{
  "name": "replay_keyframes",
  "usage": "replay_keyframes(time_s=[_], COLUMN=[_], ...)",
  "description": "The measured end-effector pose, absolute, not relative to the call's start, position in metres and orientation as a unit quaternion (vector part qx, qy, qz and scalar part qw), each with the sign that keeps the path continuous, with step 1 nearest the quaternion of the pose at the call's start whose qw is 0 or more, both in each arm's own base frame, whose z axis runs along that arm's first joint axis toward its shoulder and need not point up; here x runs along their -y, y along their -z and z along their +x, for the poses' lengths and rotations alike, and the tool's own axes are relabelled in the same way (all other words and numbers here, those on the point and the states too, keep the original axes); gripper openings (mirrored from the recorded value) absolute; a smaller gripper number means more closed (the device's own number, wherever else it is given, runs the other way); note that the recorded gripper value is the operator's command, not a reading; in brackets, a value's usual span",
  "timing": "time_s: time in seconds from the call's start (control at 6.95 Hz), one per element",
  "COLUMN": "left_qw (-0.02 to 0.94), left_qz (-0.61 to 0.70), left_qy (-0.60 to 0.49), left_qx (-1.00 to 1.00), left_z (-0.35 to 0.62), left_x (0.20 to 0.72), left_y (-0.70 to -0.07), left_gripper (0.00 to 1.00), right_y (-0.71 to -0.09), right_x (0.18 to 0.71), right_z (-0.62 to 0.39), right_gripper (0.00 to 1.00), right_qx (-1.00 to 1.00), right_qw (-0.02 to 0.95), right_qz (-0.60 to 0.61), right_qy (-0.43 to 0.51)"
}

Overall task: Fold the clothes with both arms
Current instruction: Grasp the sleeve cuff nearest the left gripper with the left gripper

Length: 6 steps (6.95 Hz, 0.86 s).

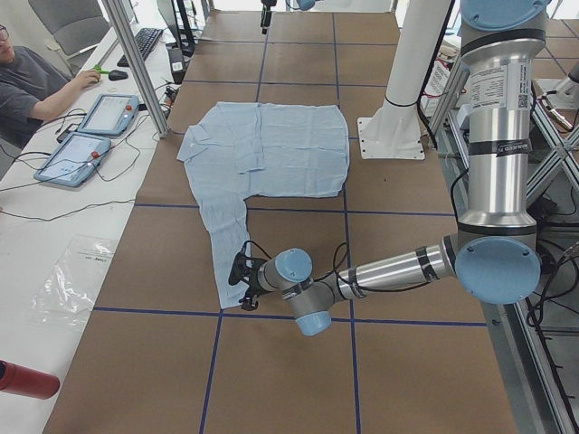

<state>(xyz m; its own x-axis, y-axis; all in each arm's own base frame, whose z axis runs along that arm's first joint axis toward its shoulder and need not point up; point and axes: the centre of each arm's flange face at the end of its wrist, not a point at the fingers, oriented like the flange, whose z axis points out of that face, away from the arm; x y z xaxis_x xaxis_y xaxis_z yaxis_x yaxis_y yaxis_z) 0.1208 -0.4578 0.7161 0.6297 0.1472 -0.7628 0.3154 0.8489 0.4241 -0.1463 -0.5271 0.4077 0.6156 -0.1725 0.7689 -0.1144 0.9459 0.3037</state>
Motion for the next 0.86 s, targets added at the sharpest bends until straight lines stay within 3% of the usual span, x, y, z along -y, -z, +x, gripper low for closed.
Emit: replay_keyframes(time_s=[0.86], left_qw=[0.866], left_qz=[0.261], left_qy=[0.028], left_qx=[-0.425], left_z=[0.152], left_x=[0.456], left_y=[-0.722], left_gripper=[0.79], right_y=[-0.408], right_x=[0.527], right_z=[-0.142], right_gripper=[1.00], right_qx=[0.439], right_qw=[0.883], right_qz=[0.165], right_qy=[0.013])
